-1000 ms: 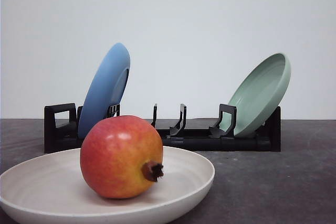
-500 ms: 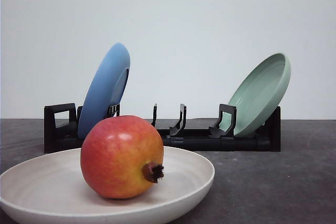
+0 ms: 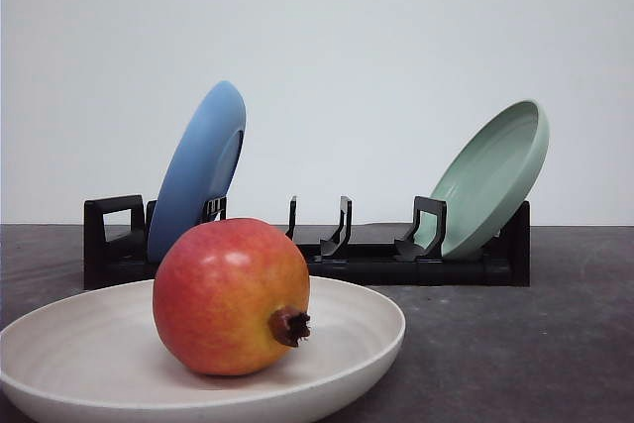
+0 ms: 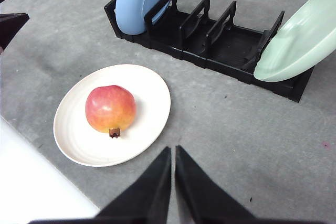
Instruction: Place pomegranate in white plate
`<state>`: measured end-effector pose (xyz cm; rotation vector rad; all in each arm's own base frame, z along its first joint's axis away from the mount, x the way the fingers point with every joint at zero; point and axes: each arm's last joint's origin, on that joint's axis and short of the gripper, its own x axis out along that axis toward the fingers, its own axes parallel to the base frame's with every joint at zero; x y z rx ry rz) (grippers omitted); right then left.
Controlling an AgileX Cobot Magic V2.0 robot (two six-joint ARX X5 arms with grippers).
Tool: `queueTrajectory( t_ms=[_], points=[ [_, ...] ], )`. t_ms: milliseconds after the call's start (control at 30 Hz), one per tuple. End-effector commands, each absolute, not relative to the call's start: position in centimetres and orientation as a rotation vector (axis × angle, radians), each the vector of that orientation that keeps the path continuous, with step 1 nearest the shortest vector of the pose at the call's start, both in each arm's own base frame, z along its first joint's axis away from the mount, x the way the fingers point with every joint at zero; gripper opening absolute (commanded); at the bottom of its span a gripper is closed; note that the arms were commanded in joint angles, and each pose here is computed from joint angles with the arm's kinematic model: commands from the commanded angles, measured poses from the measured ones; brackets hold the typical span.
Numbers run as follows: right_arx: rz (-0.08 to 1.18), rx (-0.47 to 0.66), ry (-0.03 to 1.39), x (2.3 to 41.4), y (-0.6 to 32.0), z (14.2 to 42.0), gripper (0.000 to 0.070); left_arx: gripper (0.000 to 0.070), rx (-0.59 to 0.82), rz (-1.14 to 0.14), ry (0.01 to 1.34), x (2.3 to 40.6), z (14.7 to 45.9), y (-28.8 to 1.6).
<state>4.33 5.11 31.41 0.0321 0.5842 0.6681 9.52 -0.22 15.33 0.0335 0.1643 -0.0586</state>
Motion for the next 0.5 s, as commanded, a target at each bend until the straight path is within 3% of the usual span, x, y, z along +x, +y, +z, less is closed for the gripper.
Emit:
queueTrajectory(
  t_ms=[0,467],
  points=[
    [0.684,0.029,0.569,4.30,5.19,31.70,0.0006,0.0000,0.030,-0.053,0.177,9.56,14.93,-0.20],
    [0.680,0.030,0.567,4.28,5.12,31.71,0.0005,0.0000,0.030,-0.053,0.177,9.56,14.93,-0.20]
  ],
)
